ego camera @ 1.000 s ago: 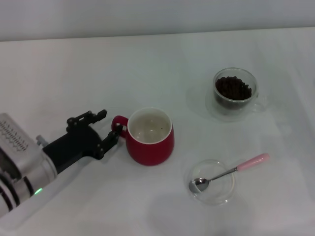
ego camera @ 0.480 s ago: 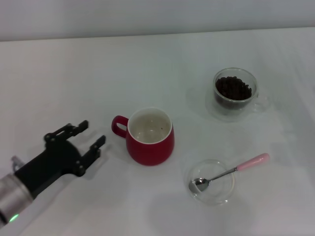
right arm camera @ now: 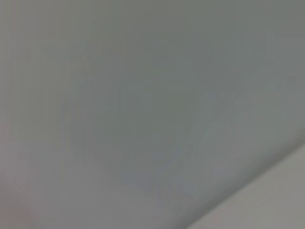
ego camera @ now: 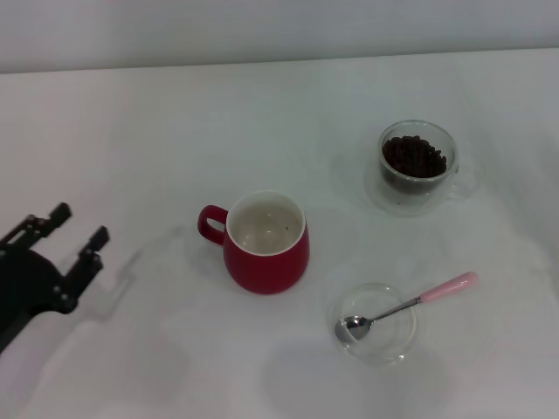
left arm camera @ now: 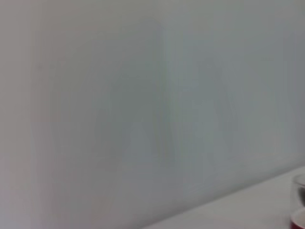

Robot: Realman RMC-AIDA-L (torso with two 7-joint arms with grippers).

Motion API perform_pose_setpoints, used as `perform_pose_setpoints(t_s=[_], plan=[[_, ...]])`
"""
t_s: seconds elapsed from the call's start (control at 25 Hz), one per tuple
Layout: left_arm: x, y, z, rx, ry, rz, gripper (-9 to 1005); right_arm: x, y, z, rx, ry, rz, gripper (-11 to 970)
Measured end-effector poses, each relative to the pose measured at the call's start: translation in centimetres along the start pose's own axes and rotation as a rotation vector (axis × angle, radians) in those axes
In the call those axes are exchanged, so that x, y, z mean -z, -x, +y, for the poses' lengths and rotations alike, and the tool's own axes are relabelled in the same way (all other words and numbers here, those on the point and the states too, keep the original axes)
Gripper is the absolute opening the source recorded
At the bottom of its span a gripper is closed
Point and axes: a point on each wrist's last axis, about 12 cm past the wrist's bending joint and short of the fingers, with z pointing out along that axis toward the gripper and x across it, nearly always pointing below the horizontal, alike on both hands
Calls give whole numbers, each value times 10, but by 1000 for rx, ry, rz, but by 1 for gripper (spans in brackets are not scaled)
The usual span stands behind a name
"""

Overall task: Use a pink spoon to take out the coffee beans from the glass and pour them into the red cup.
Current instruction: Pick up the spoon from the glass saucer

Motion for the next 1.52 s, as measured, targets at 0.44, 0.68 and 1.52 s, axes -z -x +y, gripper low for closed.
perform_pose_setpoints(t_s=[0.44, 0.68, 1.52], plan=[[7, 13, 18, -22, 121, -99, 530, 27, -23, 16, -199, 149, 169, 561], [7, 22, 21, -31, 146, -174, 530, 36, -41, 23, -246, 182, 250, 559], [10, 29, 22, -30, 171, -251, 529, 50, -87, 47, -337, 246, 451, 551]])
